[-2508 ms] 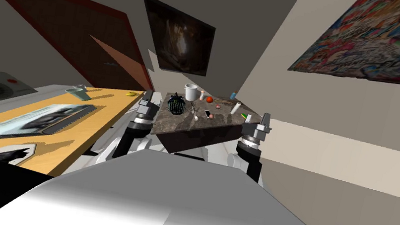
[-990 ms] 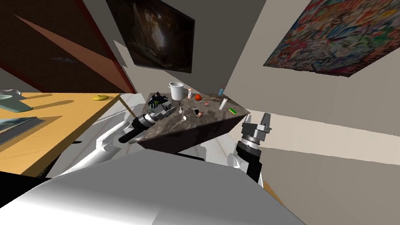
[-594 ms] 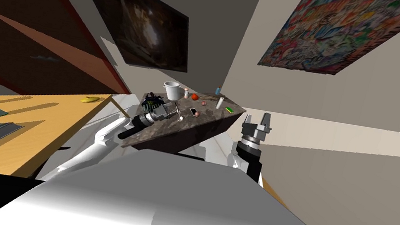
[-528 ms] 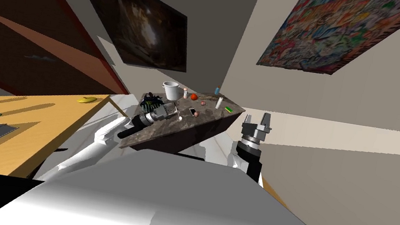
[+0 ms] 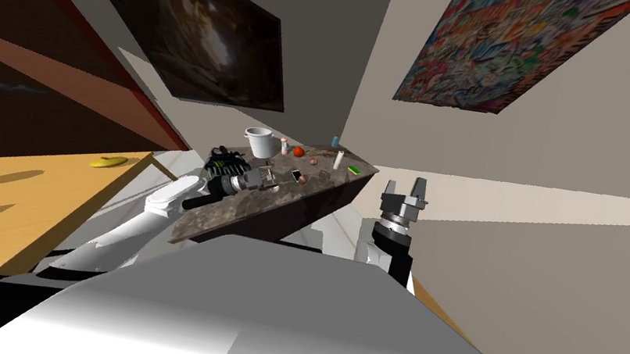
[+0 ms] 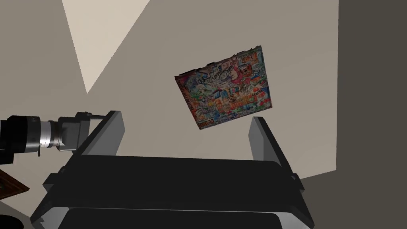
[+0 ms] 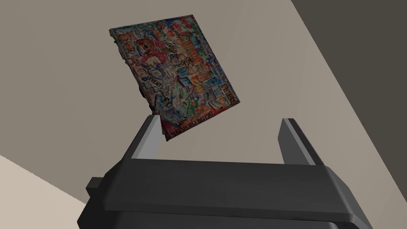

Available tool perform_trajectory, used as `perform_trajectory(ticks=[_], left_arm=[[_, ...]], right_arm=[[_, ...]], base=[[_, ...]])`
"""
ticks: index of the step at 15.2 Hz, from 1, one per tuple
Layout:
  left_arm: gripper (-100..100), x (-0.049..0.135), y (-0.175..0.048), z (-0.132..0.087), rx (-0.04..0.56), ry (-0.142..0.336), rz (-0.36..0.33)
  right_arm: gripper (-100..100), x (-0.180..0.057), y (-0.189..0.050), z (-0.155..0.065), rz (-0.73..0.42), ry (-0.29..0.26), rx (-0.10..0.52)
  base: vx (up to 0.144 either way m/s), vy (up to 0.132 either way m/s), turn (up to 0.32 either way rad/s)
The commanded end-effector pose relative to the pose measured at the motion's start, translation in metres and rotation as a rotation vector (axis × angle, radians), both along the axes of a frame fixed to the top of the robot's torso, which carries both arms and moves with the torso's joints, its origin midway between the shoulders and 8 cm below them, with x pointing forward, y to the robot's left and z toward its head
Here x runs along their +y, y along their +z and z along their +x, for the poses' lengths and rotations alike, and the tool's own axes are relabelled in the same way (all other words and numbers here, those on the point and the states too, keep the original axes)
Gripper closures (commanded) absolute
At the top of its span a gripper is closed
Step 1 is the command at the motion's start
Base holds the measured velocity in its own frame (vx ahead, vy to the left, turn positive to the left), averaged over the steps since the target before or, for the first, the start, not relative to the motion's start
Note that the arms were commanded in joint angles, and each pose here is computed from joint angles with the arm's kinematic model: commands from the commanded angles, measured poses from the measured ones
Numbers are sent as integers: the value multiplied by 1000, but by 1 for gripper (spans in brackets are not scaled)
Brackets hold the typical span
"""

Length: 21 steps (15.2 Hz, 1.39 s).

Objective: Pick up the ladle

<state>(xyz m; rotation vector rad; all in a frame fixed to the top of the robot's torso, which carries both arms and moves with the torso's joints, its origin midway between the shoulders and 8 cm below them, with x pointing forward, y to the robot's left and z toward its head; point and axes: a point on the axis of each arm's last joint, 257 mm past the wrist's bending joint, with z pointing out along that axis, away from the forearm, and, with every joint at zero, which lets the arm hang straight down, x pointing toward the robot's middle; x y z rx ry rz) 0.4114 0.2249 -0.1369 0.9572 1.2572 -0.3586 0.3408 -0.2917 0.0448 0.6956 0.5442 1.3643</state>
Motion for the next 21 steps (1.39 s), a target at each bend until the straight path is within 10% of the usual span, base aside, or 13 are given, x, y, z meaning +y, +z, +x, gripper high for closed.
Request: perform_trajectory(ticks=[1, 21], left_arm=[[-100, 7, -13, 2, -15, -18, 98], [-100, 122, -106, 5, -29, -184, 840]], right_arm=[[0, 0, 0, 0, 0, 0, 0], [0, 0, 0, 0, 0, 0, 0]], base=[[30, -38, -164], [30, -33, -112]])
